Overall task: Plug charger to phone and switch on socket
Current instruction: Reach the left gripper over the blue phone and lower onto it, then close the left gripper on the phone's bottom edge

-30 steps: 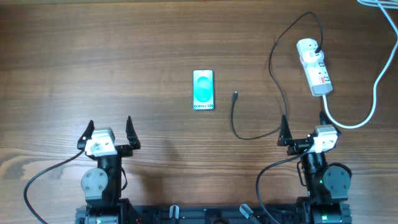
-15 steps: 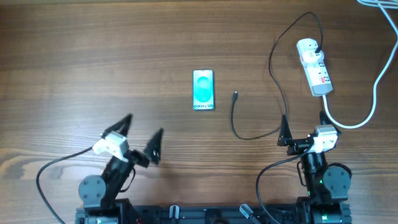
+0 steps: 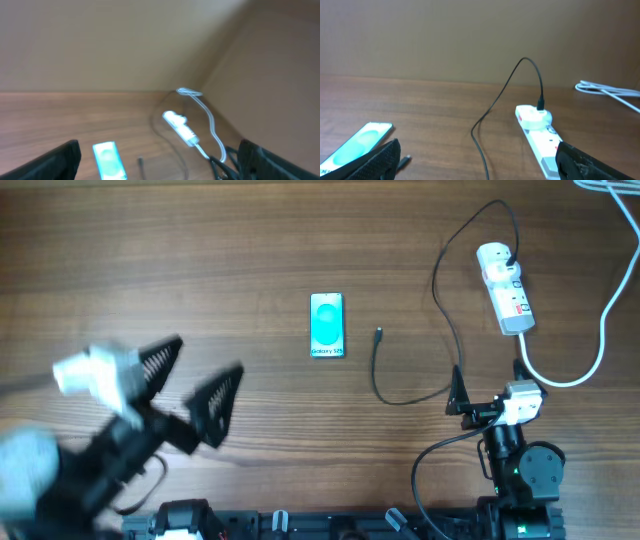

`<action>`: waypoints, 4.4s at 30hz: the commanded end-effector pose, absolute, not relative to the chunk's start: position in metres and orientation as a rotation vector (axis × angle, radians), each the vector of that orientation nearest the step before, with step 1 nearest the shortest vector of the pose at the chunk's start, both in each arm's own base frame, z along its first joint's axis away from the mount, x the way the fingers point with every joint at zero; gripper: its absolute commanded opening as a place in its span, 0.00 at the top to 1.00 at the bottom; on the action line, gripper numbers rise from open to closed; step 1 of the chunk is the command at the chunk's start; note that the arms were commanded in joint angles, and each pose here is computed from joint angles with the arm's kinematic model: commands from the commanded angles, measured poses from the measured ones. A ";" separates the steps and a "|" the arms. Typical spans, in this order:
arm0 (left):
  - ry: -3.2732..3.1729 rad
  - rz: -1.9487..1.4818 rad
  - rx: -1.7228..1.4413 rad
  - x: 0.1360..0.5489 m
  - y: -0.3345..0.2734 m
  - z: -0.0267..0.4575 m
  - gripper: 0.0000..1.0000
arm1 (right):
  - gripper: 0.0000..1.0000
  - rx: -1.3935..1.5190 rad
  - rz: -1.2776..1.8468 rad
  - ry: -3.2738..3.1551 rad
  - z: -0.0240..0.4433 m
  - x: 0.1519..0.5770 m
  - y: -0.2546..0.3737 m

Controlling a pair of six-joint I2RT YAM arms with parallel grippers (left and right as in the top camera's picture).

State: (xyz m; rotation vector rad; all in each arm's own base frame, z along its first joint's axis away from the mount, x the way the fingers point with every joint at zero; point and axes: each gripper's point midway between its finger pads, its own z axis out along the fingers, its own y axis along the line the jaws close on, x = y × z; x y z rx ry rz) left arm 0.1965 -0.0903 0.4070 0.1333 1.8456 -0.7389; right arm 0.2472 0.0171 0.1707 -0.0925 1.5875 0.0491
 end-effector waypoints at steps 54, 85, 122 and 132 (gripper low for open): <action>2.923 -0.078 -0.028 0.409 -0.233 0.014 0.00 | 0.00 -0.084 0.046 1.581 0.172 0.247 0.016; 3.005 0.135 0.010 0.389 -0.213 -0.040 0.07 | 0.00 -0.084 0.046 1.581 0.172 0.247 0.016; 2.967 0.047 -0.059 0.386 -0.217 0.014 0.28 | 0.00 -0.084 0.045 1.581 0.172 0.247 0.016; 3.034 -0.047 -0.065 0.370 -0.224 0.025 0.28 | 0.00 -0.084 0.046 1.581 0.172 0.247 0.016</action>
